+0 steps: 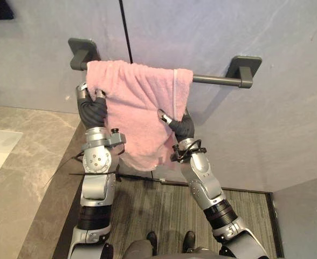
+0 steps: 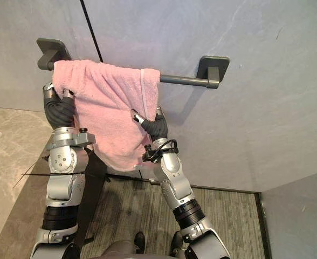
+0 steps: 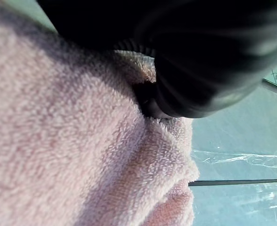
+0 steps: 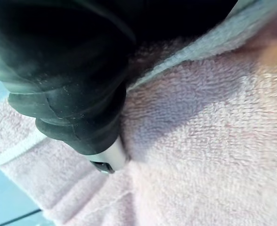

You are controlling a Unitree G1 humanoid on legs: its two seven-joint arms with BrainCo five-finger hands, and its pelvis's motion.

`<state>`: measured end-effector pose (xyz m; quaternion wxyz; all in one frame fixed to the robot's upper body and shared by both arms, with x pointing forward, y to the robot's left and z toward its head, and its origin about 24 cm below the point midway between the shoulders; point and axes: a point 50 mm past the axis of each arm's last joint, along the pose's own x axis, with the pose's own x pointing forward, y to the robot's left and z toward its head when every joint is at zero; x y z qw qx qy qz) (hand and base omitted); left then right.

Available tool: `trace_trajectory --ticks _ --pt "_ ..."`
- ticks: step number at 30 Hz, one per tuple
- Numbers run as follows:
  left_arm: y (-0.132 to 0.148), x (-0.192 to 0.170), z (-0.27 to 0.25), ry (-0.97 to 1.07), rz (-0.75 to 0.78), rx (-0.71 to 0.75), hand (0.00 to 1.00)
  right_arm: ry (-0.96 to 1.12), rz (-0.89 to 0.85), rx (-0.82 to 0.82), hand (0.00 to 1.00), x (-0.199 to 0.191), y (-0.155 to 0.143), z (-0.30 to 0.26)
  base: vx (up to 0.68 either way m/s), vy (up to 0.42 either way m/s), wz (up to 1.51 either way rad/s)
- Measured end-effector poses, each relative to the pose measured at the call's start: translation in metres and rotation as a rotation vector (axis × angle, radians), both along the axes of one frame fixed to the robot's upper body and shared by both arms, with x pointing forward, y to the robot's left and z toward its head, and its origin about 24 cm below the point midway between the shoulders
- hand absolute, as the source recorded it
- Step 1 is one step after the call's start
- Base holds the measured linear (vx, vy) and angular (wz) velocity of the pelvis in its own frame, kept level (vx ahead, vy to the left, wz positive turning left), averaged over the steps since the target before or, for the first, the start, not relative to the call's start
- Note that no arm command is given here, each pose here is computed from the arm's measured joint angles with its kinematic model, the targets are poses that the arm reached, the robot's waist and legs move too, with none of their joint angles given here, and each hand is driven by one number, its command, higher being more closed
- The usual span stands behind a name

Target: Organize washtable

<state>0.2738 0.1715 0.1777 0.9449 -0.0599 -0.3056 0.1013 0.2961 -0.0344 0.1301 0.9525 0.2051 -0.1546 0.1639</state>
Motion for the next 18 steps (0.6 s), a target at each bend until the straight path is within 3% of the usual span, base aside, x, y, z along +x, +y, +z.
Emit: trace_trajectory --ticks 18 --pt "-0.008 -0.003 -0.018 0.057 -0.059 0.003 1.0 0.06 -0.052 -0.06 1.0 0.009 -0.011 -0.018 0.01 0.012 -0.04"
